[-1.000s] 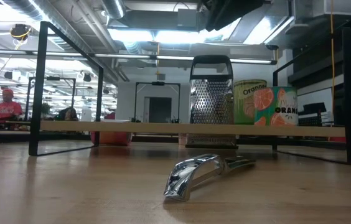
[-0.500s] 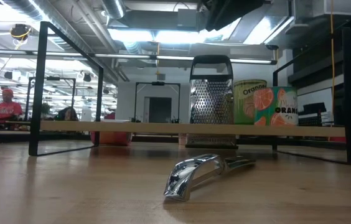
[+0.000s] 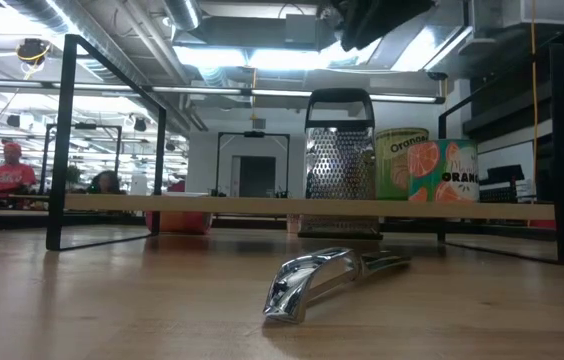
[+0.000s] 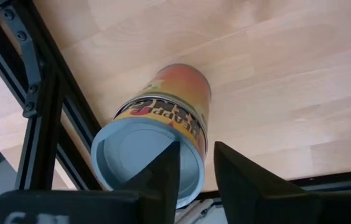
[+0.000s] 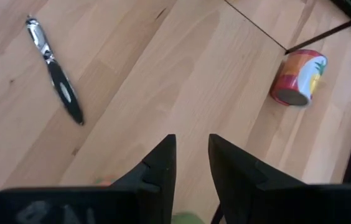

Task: Pick and place cans onto a shelf
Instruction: Put the canned pineapple rings on the shelf

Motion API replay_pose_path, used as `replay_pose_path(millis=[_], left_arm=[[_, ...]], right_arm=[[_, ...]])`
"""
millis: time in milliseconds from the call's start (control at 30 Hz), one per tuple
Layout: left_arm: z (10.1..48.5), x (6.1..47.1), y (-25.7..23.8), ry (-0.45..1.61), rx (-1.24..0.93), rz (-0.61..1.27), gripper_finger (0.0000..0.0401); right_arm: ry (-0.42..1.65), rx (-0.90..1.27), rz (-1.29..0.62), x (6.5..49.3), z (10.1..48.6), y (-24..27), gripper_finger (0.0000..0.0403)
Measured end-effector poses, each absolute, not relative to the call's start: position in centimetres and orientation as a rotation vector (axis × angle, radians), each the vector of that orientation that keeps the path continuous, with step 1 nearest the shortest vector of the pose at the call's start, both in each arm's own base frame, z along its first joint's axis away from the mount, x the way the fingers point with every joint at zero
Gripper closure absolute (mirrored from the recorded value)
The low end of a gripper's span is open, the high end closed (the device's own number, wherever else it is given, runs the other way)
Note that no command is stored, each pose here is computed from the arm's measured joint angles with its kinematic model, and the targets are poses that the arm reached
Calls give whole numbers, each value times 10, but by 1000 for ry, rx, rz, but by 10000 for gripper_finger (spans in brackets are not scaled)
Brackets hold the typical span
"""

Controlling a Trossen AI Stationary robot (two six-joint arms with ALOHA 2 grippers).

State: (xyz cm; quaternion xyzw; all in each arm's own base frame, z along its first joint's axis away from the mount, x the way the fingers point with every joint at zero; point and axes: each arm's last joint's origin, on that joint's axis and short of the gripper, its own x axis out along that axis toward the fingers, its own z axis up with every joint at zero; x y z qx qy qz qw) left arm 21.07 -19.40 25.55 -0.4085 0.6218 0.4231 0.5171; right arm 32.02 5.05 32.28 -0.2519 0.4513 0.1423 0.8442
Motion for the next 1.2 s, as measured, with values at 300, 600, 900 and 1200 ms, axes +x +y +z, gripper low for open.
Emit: replay_pose_path(millis=[300,600,900,1200], left_arm=[[256,210,-194,1496,-973,1016,380],[256,210,-194,1497,-971,1014,392],[266,210,-194,1537,-915,929,398],[319,217,-199,1557,-776,549,399]], right_arm=[[837,-470,249,278,351,44,304],[772,-450,230,248,333,39,304],[760,-451,229,243,334,38,304],[761,-449,228,243,334,38,304]])
